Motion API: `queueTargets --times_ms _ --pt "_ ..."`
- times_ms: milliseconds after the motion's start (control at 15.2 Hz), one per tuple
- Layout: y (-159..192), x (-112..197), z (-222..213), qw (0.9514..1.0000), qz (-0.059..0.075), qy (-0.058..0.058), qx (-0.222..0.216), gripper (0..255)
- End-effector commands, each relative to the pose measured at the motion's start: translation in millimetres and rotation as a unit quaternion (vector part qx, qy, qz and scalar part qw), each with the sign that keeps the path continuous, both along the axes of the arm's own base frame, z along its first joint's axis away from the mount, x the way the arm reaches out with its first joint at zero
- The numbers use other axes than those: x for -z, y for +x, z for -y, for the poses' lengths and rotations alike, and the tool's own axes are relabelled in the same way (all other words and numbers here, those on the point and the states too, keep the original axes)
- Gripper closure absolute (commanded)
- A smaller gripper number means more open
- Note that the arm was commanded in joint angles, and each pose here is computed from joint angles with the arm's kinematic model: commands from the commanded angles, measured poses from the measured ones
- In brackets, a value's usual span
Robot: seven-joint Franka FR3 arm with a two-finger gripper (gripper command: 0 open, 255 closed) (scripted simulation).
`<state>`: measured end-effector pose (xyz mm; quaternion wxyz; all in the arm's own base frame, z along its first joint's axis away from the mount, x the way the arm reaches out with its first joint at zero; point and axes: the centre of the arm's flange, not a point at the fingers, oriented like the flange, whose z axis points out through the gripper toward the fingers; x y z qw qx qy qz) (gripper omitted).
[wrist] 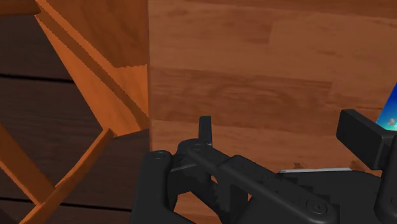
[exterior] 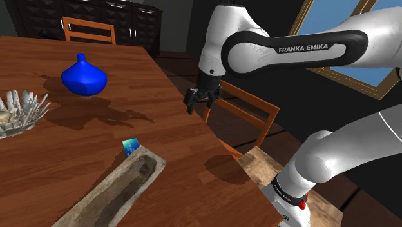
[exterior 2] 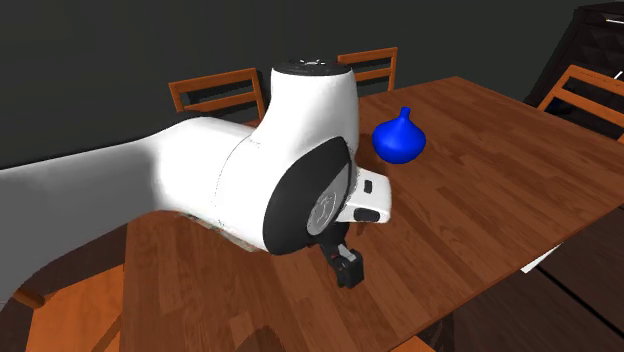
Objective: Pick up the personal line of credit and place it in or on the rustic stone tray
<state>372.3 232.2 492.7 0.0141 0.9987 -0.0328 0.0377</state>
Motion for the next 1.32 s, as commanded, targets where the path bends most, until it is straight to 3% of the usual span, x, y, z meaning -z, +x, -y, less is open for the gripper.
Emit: queueTargets --times_ms 0,1254 --pt "10 11 -23 1.0000 0.004 0.000 0.008 0" --pt "115 117 -222 0.9965 0.034 -0.006 0.075 0"
